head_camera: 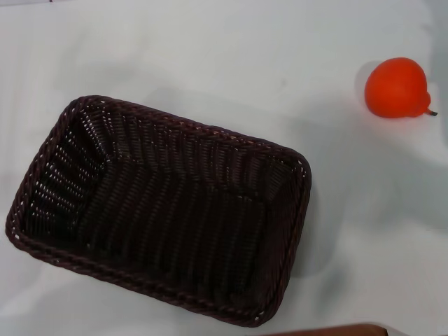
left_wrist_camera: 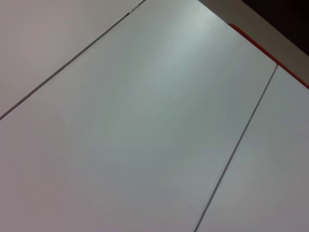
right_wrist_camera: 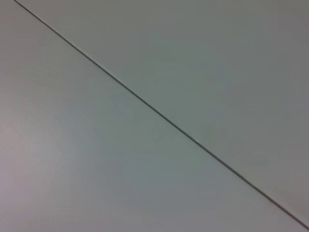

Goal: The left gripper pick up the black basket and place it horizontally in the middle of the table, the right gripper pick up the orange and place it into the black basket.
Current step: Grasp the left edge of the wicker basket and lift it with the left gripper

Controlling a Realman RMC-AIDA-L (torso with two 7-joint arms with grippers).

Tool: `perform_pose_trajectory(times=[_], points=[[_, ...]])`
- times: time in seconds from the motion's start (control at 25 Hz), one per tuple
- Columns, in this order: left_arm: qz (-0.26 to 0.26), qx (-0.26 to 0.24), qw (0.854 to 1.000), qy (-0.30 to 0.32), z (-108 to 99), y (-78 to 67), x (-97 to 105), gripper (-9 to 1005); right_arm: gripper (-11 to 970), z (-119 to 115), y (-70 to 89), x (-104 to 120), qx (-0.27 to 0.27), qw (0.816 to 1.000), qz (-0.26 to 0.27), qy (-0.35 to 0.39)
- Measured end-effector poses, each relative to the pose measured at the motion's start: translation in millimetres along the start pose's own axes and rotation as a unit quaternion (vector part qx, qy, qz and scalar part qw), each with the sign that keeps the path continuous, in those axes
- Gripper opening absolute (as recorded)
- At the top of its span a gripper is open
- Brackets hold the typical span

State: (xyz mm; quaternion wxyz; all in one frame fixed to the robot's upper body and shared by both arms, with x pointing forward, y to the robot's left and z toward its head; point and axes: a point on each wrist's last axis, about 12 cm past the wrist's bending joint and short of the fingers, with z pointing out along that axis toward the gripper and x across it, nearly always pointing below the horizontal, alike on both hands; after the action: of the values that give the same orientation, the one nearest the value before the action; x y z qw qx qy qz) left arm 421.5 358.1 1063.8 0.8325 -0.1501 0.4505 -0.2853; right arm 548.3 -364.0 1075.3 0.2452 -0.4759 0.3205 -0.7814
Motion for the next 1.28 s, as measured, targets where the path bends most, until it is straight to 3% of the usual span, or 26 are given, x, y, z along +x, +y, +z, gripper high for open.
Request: perform_pose_trajectory(times=[0.4, 0.6, 0.76, 0.92, 1.12, 1.28], points=[[-0.027, 0.0, 1.0, 0.011, 1, 2.5, -2, 871, 946, 4, -3.3, -3, 0.008, 1.0, 0.004, -0.013], [-0.058, 0.054, 0.992, 0.101, 21, 10.7, -11, 872, 946, 4, -2.4, -5, 0.004, 1.0, 0.009, -0.021], [-0.087, 0.112, 0.958, 0.248, 50, 24.5, -29, 867, 946, 4, -0.3, -7, -0.005, 1.0, 0.009, -0.028], [-0.115, 0.132, 0.916, 0.362, 75, 30.6, -50, 863, 946, 3, 0.9, -7, -0.008, 0.999, 0.008, -0.029], [-0.083, 0.132, 0.858, 0.489, 99, 20.4, -64, 857, 946, 2, 2.0, -7, -0.012, 0.999, 0.009, -0.029], [-0.049, 0.103, 0.814, 0.57, 113, 9.4, -63, 854, 946, 1, 2.7, -6, -0.014, 0.999, 0.01, -0.027]])
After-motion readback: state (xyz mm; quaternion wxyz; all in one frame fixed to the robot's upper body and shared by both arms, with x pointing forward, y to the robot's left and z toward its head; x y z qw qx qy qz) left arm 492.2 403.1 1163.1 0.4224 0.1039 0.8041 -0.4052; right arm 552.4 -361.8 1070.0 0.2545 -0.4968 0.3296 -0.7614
